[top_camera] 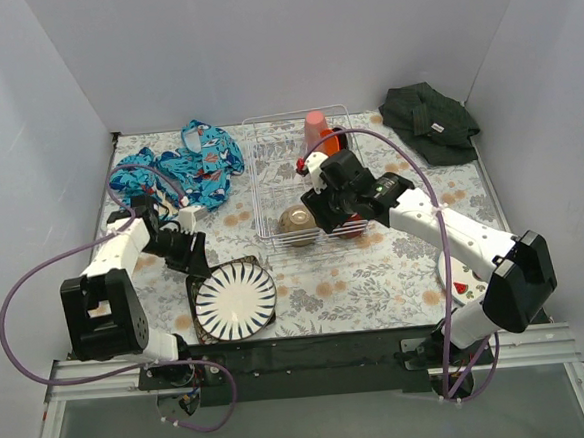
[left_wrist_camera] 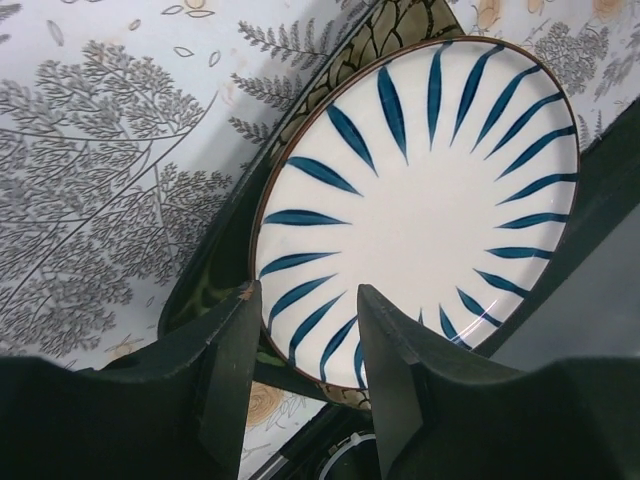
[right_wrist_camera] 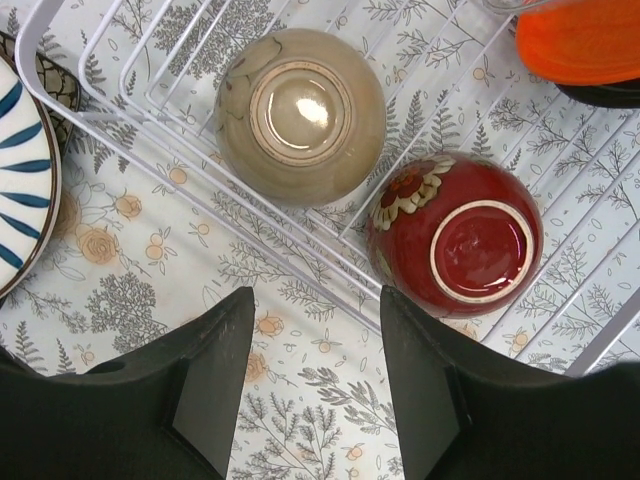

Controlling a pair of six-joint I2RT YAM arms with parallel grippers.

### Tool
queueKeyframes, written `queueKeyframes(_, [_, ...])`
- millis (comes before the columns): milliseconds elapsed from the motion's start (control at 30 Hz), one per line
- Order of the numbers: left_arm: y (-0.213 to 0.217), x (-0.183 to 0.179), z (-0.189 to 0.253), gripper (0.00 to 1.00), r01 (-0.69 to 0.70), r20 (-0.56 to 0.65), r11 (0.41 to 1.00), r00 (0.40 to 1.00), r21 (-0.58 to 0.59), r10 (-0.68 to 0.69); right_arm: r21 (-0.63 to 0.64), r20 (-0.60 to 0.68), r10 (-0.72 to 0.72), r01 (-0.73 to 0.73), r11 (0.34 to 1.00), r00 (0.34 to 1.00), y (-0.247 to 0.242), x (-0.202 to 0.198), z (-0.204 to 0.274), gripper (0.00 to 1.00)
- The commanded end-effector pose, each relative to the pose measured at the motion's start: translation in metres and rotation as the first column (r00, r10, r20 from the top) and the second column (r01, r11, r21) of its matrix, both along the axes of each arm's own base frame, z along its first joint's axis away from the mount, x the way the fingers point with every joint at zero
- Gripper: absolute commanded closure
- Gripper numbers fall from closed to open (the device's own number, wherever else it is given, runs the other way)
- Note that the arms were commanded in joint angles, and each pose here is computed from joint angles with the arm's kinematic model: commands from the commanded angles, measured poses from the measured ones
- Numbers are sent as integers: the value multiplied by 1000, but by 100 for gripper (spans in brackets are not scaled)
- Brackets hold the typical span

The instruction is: Load the mixed dishes into the dish rack

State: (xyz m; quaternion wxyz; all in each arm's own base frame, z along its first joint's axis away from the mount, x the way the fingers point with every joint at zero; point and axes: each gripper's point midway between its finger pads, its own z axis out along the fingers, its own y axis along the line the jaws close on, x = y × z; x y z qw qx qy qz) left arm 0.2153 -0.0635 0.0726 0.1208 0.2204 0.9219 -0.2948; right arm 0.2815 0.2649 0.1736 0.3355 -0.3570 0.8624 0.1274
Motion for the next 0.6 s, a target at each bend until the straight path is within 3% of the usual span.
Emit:
queueKeyframes(0, [15,5,5,57,-27,49,994,999,107,22,38,44,20,-22,999,999,0,-2,14,39])
queueKeyframes(200, [22,1,-16,56,-27,-9,989,1000,144,28,65,45,42,-45,997,998,3,-7,21,26])
queueKeyframes(567, [-1,-11,-44,60,31,-130,996,991,86,-19,42,90,40,-44,998,995,-9,-8,20,25])
